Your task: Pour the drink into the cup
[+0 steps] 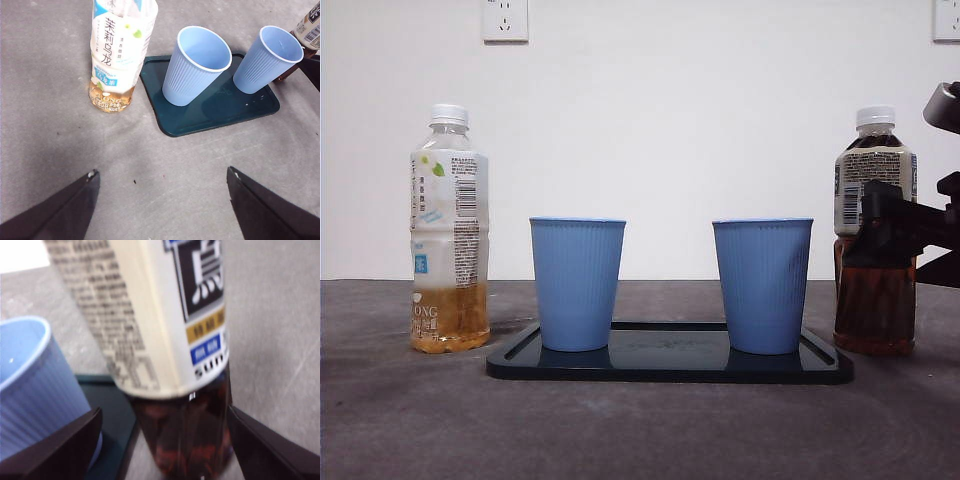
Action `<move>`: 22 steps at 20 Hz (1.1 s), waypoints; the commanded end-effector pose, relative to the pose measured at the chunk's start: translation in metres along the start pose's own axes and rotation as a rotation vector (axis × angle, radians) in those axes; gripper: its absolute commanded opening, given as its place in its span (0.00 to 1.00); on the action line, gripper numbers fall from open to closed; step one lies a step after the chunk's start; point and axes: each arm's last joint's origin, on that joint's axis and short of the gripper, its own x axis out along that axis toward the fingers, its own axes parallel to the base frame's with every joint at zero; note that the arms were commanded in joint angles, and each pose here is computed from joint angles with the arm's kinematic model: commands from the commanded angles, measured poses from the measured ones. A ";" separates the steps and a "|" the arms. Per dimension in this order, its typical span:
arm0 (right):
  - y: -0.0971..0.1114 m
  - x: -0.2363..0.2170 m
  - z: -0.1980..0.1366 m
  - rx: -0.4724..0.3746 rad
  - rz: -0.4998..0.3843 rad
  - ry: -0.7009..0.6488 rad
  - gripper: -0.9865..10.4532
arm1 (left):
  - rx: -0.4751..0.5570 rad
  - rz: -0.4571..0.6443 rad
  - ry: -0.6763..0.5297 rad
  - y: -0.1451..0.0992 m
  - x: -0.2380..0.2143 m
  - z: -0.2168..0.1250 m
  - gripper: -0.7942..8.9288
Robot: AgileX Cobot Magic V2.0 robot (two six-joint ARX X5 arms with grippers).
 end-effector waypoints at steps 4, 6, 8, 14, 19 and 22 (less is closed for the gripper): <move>-0.001 0.019 -0.001 -0.036 -0.027 0.000 0.44 | 0.016 -0.008 -0.018 -0.002 -0.003 0.005 0.50; -0.001 0.025 0.003 -0.045 -0.020 -0.032 0.44 | 0.016 -0.008 -0.018 -0.002 -0.003 0.004 0.50; -0.001 0.030 0.004 -0.044 -0.040 -0.040 0.44 | 0.015 -0.008 -0.017 -0.002 -0.003 0.004 0.50; -0.003 0.030 0.005 -0.067 -0.106 -0.065 0.37 | 0.015 -0.008 -0.017 -0.002 -0.003 0.004 0.50; -0.003 0.030 0.006 -0.074 -0.105 -0.068 0.24 | 0.020 -0.008 -0.018 -0.002 -0.003 0.005 0.50; 0.000 0.025 0.013 -0.096 -0.098 -0.079 0.23 | 0.025 -0.007 -0.018 -0.002 -0.003 0.005 0.50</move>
